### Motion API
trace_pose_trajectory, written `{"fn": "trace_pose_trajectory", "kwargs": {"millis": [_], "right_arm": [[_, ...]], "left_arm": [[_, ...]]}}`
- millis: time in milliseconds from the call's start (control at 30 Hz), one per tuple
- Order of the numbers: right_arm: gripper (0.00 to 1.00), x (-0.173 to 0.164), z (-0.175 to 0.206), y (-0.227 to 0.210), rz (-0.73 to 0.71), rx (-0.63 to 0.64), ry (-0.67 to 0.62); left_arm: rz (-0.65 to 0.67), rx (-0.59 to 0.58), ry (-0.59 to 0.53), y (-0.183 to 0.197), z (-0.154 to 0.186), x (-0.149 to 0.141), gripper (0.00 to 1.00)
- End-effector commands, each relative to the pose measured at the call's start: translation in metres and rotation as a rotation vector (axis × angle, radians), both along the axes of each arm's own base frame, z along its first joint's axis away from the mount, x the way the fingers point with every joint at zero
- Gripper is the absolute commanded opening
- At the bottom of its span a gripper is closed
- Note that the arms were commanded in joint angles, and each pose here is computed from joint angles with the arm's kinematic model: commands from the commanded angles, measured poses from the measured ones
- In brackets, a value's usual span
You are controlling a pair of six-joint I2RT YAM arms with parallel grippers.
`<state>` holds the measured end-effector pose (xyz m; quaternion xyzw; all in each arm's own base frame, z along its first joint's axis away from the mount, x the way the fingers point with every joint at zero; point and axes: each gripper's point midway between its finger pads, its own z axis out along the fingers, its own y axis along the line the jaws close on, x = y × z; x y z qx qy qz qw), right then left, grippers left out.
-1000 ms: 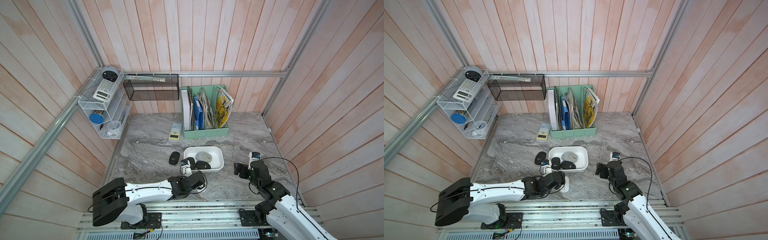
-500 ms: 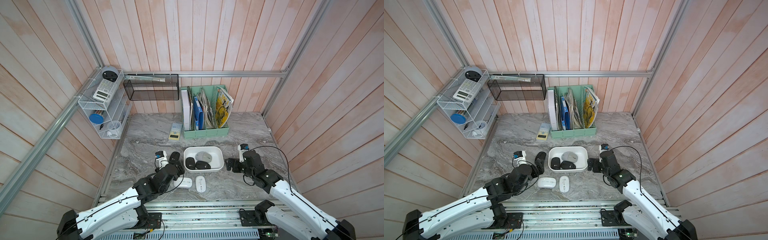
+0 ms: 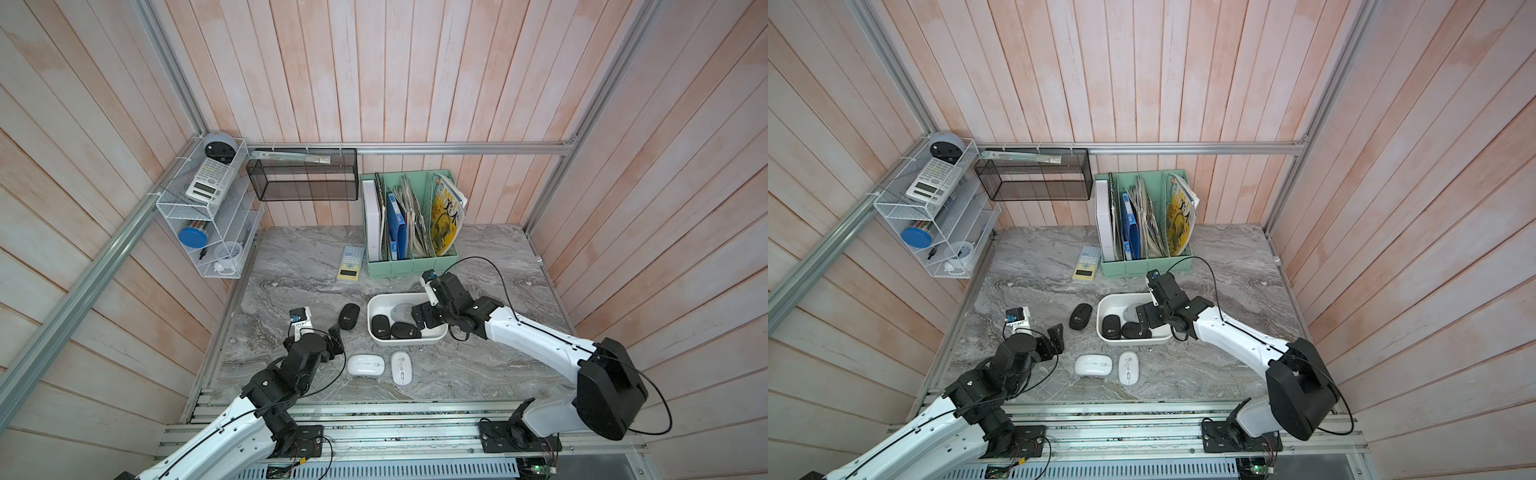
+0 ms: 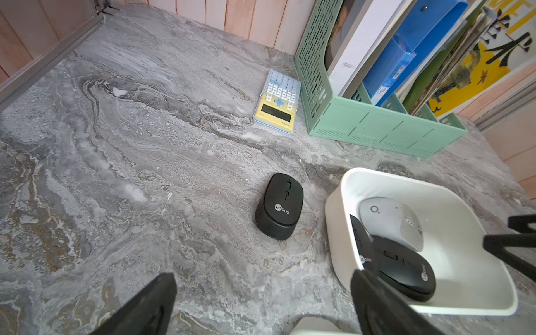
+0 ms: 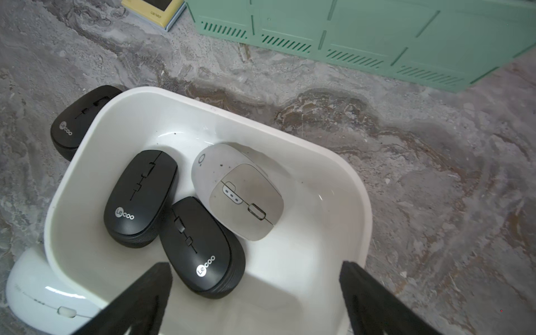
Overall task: Take out the mouse from the storage box
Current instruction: Pick up the mouse from the storage box.
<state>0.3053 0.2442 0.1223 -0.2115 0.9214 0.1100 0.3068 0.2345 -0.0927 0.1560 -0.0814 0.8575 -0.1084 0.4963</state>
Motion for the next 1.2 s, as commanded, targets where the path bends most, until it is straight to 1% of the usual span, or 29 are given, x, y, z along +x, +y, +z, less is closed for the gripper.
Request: {"fn": "trace_pose_trajectory", "kwargs": {"millis": [0,233,300,367,467,867,1167], "right_arm": [[0.98,0.000,-0.006,0.011,0.094,-0.070,0.020],[0.96,0.004,-0.026,0.030,0.245,-0.175,0.130],[0.95,0.009,-0.034,0.034,0.260,-0.206,0.147],[0.91,0.012,-0.041,0.037,0.279,-0.229,0.163],[0.91,0.012,-0.047,0.044,0.320,-0.255,0.157],[0.93,0.025,-0.067,0.035,0.326,-0.381,0.150],[0.93,0.034,-0.080,0.041,0.340,-0.400,0.162]], "left_arm": [[-0.044,-0.010,-0.059,-0.002,0.010,-0.001,1.00],[-0.030,-0.045,-0.106,0.006,0.017,-0.006,1.00],[-0.033,-0.047,-0.108,0.005,0.017,-0.006,1.00],[-0.037,-0.044,-0.103,0.004,0.017,-0.006,1.00],[-0.039,-0.042,-0.097,0.004,0.016,-0.005,1.00],[-0.051,-0.042,-0.087,0.001,0.014,-0.003,1.00],[-0.058,-0.042,-0.079,-0.001,0.013,-0.002,1.00]]}}
